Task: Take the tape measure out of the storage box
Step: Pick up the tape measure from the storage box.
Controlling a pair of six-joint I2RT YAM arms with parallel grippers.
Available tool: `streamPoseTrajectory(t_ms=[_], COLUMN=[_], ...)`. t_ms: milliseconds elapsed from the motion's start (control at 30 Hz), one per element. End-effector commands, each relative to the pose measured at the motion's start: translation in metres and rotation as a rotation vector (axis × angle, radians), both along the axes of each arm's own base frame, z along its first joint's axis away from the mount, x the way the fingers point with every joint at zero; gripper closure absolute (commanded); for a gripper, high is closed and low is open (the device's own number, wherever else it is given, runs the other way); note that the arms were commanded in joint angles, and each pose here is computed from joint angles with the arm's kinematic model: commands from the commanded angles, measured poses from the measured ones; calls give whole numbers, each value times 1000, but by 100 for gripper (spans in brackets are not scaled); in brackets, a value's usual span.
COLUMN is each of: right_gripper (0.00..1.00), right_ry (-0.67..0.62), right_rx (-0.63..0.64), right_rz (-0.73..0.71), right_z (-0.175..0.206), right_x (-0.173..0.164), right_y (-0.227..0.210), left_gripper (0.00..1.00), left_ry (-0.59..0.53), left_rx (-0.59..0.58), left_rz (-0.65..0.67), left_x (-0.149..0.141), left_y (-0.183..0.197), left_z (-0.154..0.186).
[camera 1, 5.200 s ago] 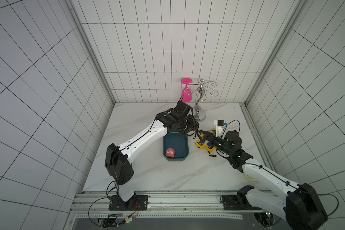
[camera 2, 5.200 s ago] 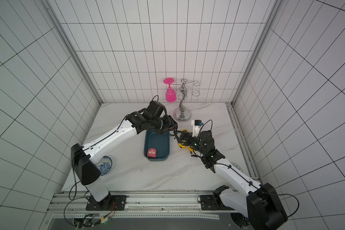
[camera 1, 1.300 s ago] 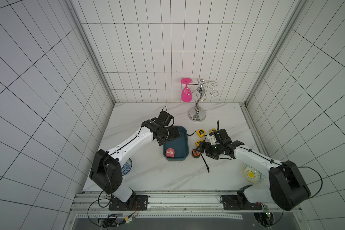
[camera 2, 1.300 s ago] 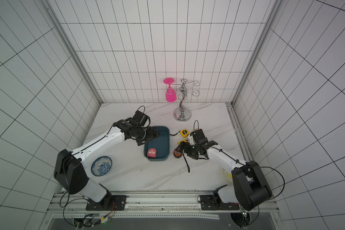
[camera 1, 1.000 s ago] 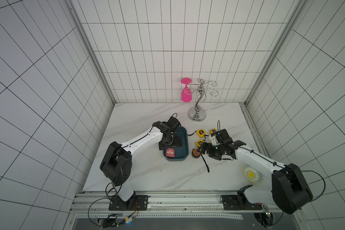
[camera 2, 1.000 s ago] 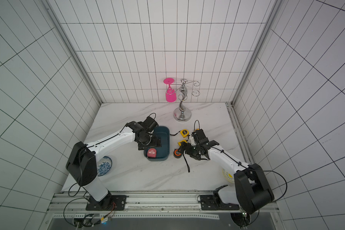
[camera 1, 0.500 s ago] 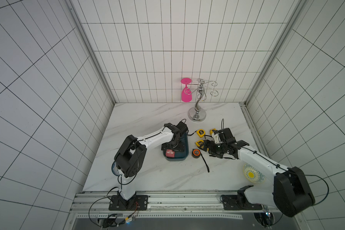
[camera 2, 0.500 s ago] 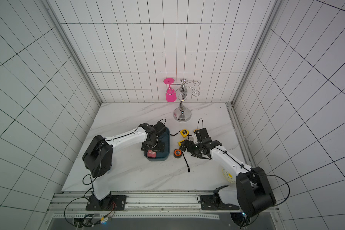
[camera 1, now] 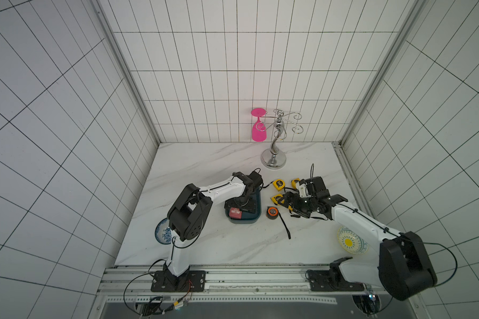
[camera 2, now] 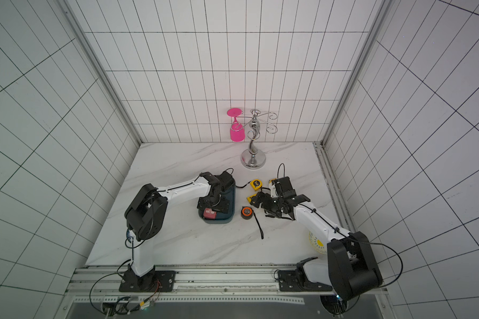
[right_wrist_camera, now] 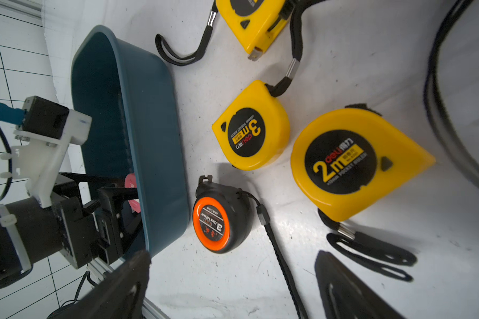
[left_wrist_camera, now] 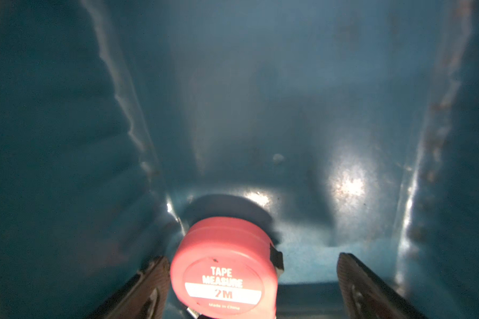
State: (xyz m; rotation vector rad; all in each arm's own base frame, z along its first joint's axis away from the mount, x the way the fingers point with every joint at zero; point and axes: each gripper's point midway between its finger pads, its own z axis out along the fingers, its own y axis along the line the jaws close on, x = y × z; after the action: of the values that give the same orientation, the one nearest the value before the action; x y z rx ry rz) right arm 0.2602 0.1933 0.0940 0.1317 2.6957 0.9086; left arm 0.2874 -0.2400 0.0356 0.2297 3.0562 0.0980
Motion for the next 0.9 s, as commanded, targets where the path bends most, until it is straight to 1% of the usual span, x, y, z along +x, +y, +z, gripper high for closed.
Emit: streamPoseTrajectory(t_ms=[0, 167, 367, 433, 633, 733, 867], right_gripper=[3, 3, 3, 3, 3, 3, 3], right_ry=[22, 20, 21, 21, 23, 27, 32], right_rx=[-1, 3, 8, 11, 21, 24, 25], right_rz=[0, -6, -9, -11, -11, -13, -15], right_z=[-9, -8, -7, -7, -6, -7, -9], right_x=[-4, -2, -1, -1, -2, -3, -4], right_y=[-4, -6, -8, -8, -7, -7, -7], left_gripper=[2, 2, 2, 2, 2, 2, 2], left_ry=[-3, -2, -29, -33, -40, -20, 34], left_rx=[1, -20, -53, -38, 58, 82, 82], left_rz=[-17, -17, -15, -25, -83, -112, -153], left_x=[2, 1, 5, 5, 4, 1, -6], left_y=[-6, -13, -19, -16, 2, 7, 5], left_z=[-1, 4, 19, 22, 21, 15, 3])
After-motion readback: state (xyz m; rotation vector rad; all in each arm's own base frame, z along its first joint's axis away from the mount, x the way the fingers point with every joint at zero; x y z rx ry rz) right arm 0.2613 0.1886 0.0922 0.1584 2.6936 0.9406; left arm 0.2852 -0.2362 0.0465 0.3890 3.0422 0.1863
